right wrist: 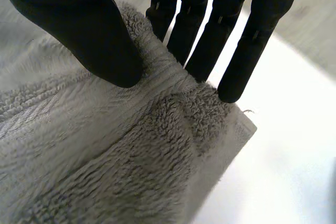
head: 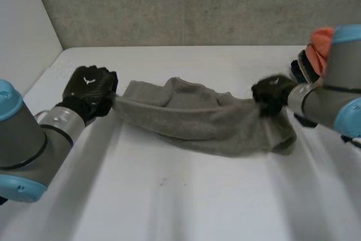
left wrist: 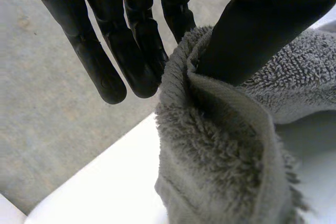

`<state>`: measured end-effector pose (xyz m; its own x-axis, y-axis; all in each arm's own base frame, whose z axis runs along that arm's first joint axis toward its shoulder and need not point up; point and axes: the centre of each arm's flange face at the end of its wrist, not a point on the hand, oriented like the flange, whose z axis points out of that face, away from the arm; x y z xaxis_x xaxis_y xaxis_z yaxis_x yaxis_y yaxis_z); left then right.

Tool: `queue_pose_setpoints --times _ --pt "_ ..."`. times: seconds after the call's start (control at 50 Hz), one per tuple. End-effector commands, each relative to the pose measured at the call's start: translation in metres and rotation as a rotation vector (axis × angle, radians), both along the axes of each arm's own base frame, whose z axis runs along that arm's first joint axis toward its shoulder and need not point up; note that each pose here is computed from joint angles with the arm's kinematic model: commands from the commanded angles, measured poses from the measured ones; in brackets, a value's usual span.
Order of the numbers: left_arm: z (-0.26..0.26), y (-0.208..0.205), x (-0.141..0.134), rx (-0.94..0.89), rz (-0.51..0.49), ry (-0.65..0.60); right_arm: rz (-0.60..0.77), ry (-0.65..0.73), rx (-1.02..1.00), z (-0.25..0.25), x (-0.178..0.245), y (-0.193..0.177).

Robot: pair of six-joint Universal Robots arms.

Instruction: Fold the laundry.

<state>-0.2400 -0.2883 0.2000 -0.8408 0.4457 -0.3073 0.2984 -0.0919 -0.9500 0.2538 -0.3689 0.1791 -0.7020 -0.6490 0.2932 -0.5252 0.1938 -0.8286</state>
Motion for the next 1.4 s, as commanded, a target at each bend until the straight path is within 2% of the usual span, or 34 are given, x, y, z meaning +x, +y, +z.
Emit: queue_pose_setpoints --times 0.02,0.14,0.22,0.34,0.4,0.46,0.56,0.66,0.7,0.76,0.78,0.8,0.84,0.86,0.92,0.96,1.06,1.28,1.3,1.4 --pt "0.048 -0.004 0.007 -0.117 0.026 0.039 -0.045 -0.059 -0.310 0.114 -0.018 0.026" --pt "0.101 0.011 0.012 -0.184 0.027 0.059 -0.090 -0.052 -0.432 0.177 -0.043 0.057" --pt "0.121 0.023 0.015 -0.163 0.024 0.051 -0.091 0.038 -0.497 0.201 -0.057 0.081" --pt "0.129 0.039 0.021 -0.029 0.025 0.000 -0.044 0.267 -0.477 0.195 -0.063 0.114" --pt "0.122 0.040 0.021 0.025 0.027 -0.028 -0.011 0.318 -0.414 0.176 -0.059 0.120" --pt "0.094 0.027 0.018 0.099 0.022 -0.100 0.032 0.335 -0.345 0.154 -0.049 0.117" --pt "0.040 0.001 0.011 0.206 -0.004 -0.246 0.057 0.390 -0.174 0.089 -0.032 0.083" --pt "0.010 -0.034 0.000 0.210 -0.016 -0.305 -0.016 0.373 -0.244 0.062 -0.020 0.039" --pt "0.011 -0.048 -0.004 0.167 -0.011 -0.294 -0.086 0.343 -0.345 0.062 -0.016 0.014" --pt "0.034 -0.080 -0.014 -0.027 0.011 -0.243 -0.158 0.295 -0.483 0.076 -0.013 -0.010" --pt "0.045 -0.087 -0.016 -0.094 0.020 -0.224 -0.204 0.247 -0.601 0.094 -0.010 -0.023" --pt "0.071 -0.100 -0.020 -0.249 0.038 -0.176 -0.225 0.217 -0.667 0.104 -0.009 -0.029" --pt "0.090 -0.109 -0.022 -0.371 0.054 -0.135 -0.266 0.145 -0.813 0.127 -0.007 -0.039" --pt "0.109 -0.114 -0.024 -0.494 0.070 -0.090 -0.297 0.076 -0.933 0.149 -0.005 -0.042" --pt "0.140 -0.113 -0.024 -0.650 0.091 -0.018 -0.334 -0.058 -1.129 0.188 -0.003 -0.035" --pt "0.159 -0.105 -0.024 -0.702 0.096 0.032 -0.321 -0.081 -1.163 0.195 0.000 -0.027" --pt "0.143 -0.096 -0.016 -0.588 0.087 0.055 -0.274 -0.091 -1.125 0.186 0.007 -0.013" --pt "0.024 -0.078 0.001 -0.211 0.089 -0.057 -0.191 0.063 -0.757 0.061 0.006 0.005" --pt "-0.002 -0.076 0.002 -0.142 0.088 -0.080 -0.180 0.089 -0.692 0.038 0.005 0.007" --pt "-0.060 -0.065 0.005 0.016 0.077 -0.134 -0.157 0.146 -0.544 -0.008 0.001 0.018"
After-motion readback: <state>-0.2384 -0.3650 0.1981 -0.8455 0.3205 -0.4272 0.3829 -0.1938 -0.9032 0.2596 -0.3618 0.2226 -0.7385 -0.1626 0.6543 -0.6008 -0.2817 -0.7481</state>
